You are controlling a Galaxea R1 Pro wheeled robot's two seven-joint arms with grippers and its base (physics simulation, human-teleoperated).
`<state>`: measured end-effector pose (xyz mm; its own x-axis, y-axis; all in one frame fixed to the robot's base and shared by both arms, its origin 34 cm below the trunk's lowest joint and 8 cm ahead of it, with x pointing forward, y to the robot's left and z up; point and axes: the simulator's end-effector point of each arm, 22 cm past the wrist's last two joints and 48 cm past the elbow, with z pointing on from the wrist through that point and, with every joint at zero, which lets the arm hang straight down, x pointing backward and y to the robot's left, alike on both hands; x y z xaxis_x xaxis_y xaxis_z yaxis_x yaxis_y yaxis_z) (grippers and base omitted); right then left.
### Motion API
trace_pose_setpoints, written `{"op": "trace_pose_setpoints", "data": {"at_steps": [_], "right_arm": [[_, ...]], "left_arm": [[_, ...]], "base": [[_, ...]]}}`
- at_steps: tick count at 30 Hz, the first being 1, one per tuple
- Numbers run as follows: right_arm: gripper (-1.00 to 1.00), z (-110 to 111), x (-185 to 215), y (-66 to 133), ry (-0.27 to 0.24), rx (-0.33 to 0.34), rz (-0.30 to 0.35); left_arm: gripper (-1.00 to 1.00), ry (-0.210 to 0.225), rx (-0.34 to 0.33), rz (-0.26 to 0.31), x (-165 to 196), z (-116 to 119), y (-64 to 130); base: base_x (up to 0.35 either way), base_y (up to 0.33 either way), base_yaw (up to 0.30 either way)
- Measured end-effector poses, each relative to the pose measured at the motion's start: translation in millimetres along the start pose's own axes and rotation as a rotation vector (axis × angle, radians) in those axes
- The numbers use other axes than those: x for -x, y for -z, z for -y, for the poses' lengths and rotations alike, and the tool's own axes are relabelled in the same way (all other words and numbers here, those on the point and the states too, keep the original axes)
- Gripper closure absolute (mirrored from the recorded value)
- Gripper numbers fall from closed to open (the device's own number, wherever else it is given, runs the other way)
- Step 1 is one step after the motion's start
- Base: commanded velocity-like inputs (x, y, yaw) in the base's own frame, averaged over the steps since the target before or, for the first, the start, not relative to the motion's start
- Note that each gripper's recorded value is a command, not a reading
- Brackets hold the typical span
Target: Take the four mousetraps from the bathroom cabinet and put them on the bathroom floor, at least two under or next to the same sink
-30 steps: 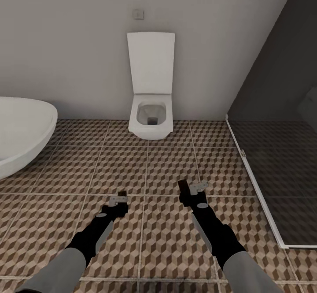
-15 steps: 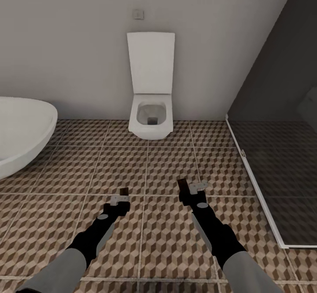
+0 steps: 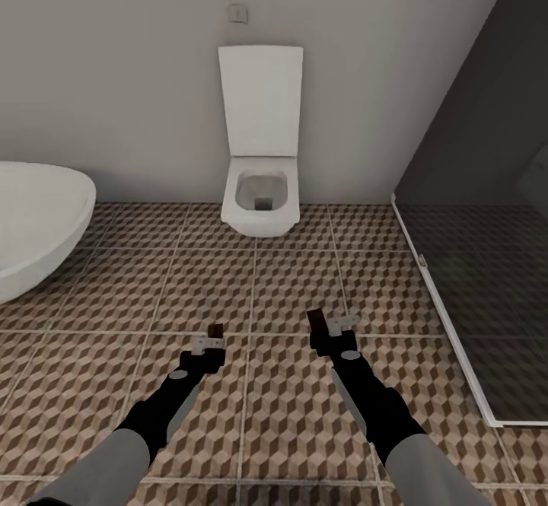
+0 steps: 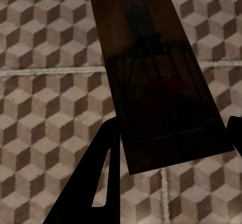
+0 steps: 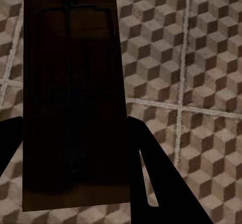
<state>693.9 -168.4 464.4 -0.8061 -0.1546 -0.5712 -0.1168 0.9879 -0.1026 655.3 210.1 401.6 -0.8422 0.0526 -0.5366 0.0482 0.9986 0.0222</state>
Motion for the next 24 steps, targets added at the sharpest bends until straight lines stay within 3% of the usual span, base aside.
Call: {"op": "trace_pose_setpoints", "data": {"at_steps": [24], "right_arm": [[1.0,-11,-58,-47.9,-0.004,0.006,-0.012]], "left_arm": [[1.0,-0.005,-0.023,-0.026,-46,17,-43.6]], "base": [[0.0,0.0,0.0]]}}
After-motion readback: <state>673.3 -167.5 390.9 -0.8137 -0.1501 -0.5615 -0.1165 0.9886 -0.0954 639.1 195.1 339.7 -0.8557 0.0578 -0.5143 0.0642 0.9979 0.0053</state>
